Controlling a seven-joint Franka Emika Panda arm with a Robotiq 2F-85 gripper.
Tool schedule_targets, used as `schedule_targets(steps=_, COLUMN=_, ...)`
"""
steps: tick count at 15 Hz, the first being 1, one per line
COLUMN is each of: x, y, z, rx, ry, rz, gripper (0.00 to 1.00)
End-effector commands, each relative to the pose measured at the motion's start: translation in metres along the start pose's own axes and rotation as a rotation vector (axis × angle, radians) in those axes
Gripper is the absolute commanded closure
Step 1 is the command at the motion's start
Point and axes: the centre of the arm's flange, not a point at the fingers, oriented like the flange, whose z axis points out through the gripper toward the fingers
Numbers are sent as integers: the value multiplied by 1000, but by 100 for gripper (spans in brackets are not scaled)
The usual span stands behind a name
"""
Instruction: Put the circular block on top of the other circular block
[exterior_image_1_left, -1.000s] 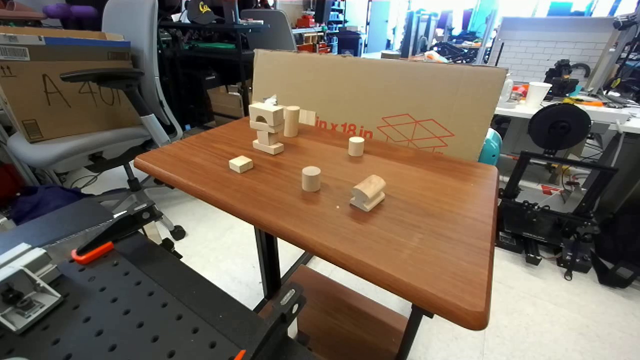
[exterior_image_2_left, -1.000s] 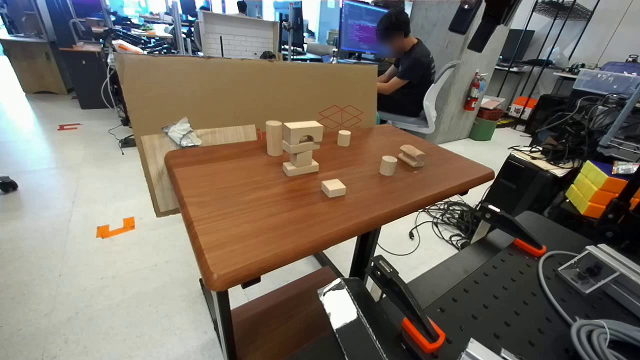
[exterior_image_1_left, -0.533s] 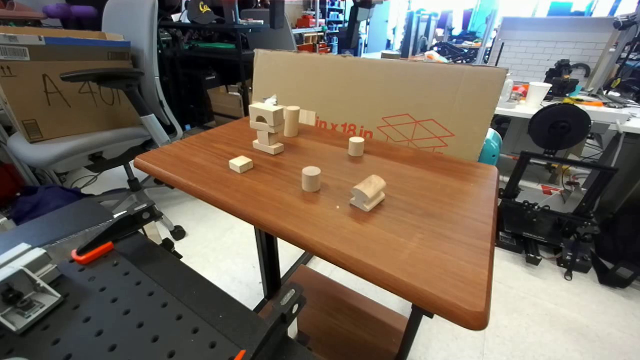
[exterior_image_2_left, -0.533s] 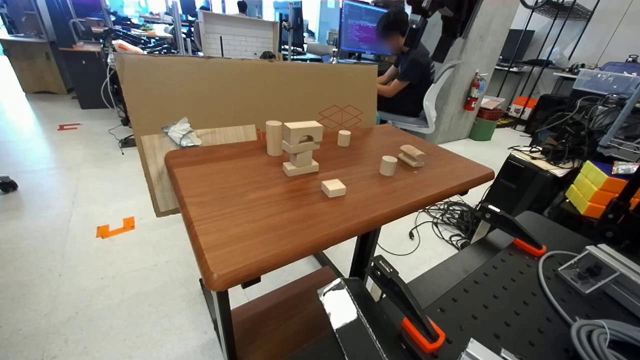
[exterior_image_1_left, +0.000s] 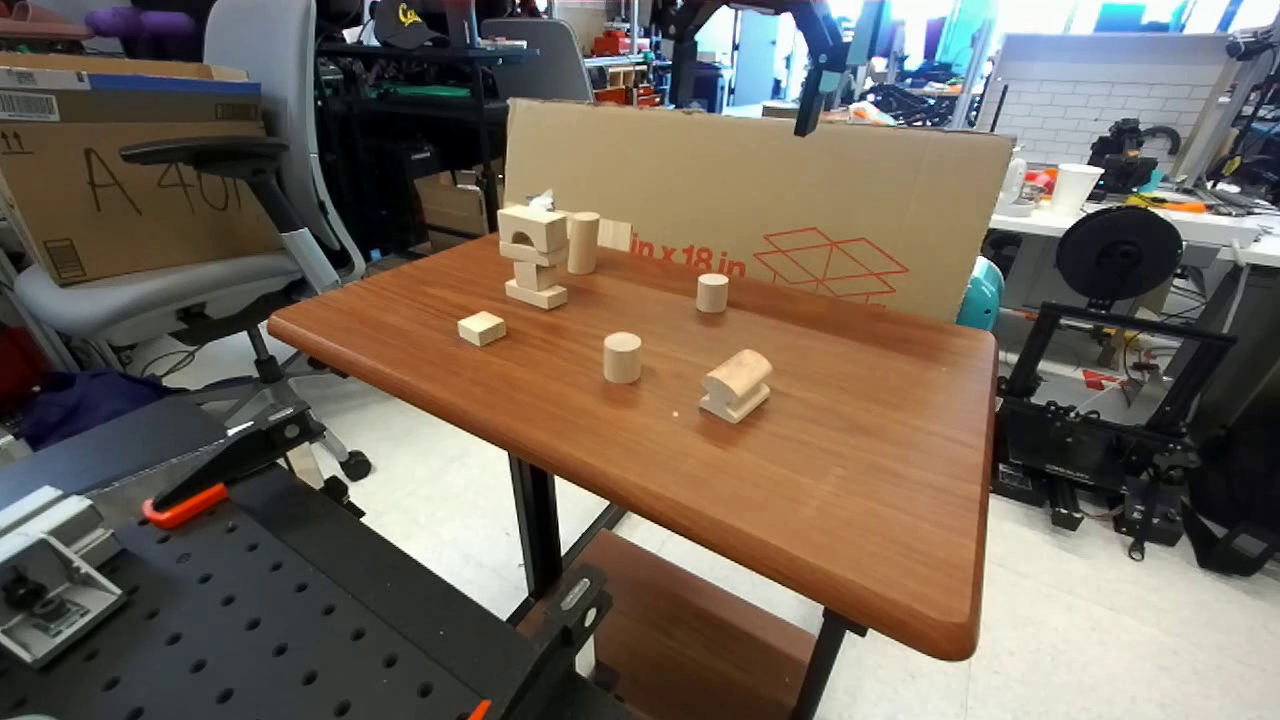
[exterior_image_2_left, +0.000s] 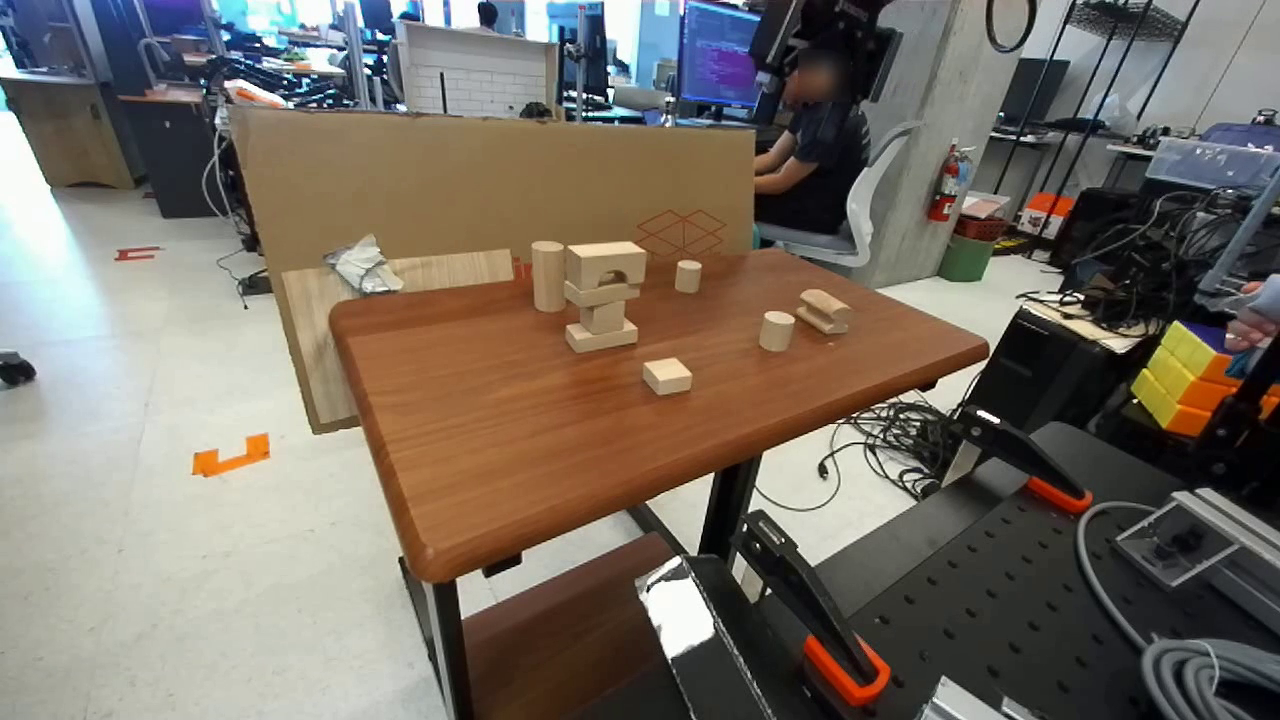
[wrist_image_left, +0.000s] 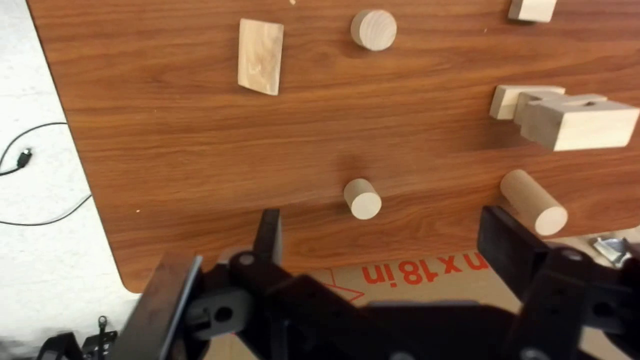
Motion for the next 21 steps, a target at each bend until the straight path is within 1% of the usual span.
schedule_targets(steps=1, x=36, y=-5, z=17, rx=-38, ry=31, rz=72, gripper=0)
schedule_targets(steps=4, x=46, y=-18, z=37, rx=-68, ry=35, rz=103, gripper=0)
schedule_targets(steps=7, x=51, y=-28, z=58, rx=-103, ry=0, rz=105, gripper=0)
schedule_targets(steps=10, x=54, y=-33, z=79, rx=-117, ry=-38, rz=100, gripper=0)
schedule_targets(steps=14, x=58, y=-35, z=103, rx=-140, ry=-65, rz=110, gripper=0)
schedule_targets(steps=17, x=62, y=-40, z=119, rx=-143, ry=-84, rz=103, gripper=0)
schedule_targets(steps=21, x=67, y=-50, z=139, rx=-145, ry=-114, rz=58, gripper=0)
